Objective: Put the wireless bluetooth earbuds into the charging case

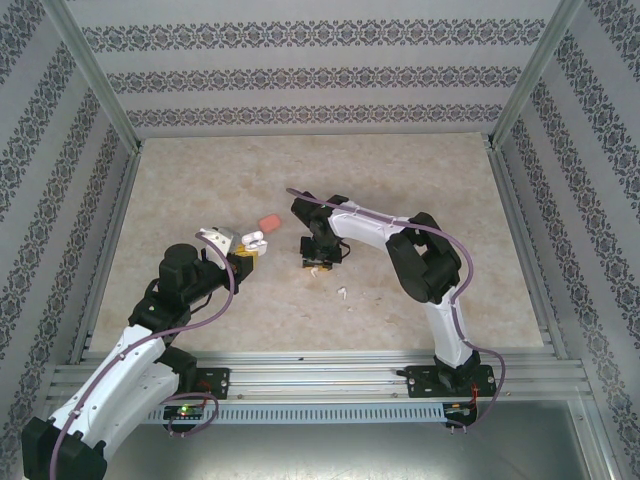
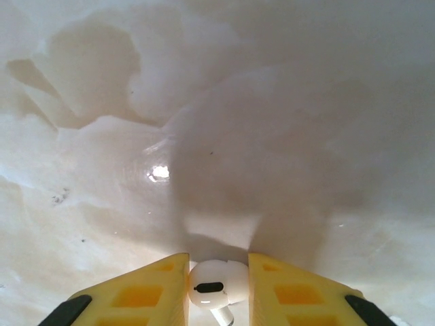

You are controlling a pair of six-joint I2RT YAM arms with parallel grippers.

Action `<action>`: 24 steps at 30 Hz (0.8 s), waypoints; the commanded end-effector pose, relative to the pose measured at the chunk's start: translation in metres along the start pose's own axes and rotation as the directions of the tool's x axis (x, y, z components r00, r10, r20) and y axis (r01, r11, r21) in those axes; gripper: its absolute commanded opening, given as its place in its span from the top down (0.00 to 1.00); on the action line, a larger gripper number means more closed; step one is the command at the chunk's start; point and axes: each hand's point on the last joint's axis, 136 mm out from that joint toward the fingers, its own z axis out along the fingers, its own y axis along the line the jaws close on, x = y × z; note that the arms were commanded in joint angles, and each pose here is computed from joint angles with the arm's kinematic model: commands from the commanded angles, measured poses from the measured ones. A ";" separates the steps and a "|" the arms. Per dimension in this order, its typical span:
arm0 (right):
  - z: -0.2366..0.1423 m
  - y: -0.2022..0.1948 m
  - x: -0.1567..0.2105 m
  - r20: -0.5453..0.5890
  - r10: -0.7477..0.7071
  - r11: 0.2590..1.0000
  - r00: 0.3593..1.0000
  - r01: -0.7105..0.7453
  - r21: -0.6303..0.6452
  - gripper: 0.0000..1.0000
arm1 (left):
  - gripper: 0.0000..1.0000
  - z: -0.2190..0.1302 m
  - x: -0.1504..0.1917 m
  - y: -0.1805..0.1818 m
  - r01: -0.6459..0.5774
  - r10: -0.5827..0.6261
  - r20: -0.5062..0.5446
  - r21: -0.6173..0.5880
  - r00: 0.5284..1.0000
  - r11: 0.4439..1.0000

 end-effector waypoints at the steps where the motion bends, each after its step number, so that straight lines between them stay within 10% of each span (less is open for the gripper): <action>1: 0.008 0.003 0.014 -0.043 -0.033 0.999 0.999 0.034 0.012 0.77 | 1.00 -0.001 -0.013 -0.006 -0.037 0.035 0.049 0.026 0.998 0.999; 14: -0.112 0.017 -0.008 0.311 -0.081 0.992 0.947 0.108 -0.070 0.77 | 1.00 0.002 -0.032 -0.020 -0.055 0.041 0.132 0.109 0.990 0.992; 24: -0.234 0.067 0.002 0.666 -0.127 0.911 0.735 0.353 -0.215 0.77 | 1.00 0.005 -0.065 -0.034 -0.113 0.067 0.237 0.184 0.969 0.976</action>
